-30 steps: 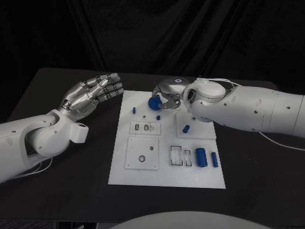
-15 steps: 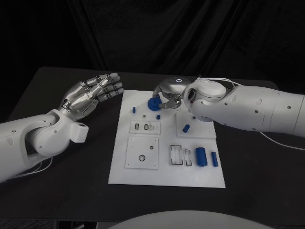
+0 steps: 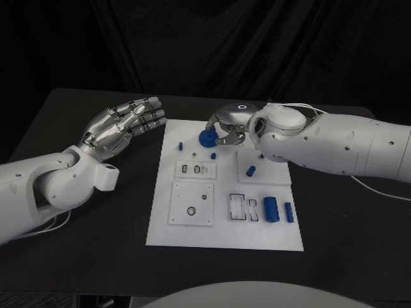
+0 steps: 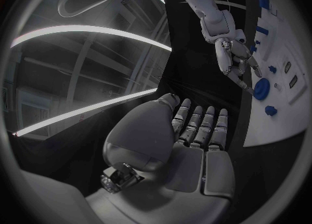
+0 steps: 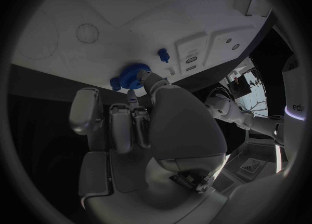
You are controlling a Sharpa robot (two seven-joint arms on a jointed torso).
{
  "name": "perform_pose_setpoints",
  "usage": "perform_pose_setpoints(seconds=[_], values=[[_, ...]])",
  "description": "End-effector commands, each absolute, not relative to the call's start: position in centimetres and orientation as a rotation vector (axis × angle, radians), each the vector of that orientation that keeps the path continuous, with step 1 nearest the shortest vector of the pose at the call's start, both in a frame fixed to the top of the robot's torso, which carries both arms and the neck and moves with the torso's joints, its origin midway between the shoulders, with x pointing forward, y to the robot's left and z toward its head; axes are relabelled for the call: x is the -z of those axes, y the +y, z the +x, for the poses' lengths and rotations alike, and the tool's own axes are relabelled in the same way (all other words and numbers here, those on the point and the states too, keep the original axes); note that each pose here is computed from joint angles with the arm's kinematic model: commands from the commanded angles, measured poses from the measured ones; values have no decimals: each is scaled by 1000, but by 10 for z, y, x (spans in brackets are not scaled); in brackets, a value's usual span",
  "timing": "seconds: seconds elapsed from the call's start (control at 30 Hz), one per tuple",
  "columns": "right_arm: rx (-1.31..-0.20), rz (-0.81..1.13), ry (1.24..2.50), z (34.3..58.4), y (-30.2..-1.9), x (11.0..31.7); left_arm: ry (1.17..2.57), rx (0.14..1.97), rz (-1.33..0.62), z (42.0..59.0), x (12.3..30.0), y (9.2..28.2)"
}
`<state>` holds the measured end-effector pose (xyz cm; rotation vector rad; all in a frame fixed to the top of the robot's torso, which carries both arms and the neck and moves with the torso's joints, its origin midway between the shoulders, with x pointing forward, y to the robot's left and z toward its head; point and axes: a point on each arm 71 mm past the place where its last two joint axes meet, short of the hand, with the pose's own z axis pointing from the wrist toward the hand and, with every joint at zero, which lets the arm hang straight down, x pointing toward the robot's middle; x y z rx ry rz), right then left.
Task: Assemble the parts on the task board
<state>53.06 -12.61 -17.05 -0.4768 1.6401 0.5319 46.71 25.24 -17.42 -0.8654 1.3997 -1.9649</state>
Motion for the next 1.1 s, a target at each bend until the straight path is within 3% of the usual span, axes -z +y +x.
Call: perform_pose_setpoints(seconds=[0.03, 0.73, 1.1], values=[[-496, -467, 1670, 532, -131, 174, 1341, 2011, -835, 466, 171, 253], [-445, -422, 1682, 534, -158, 175, 1340, 2008, -839, 464, 171, 255], [-417, -331, 1579, 518, -224, 140, 1335, 1994, -846, 461, 170, 259]])
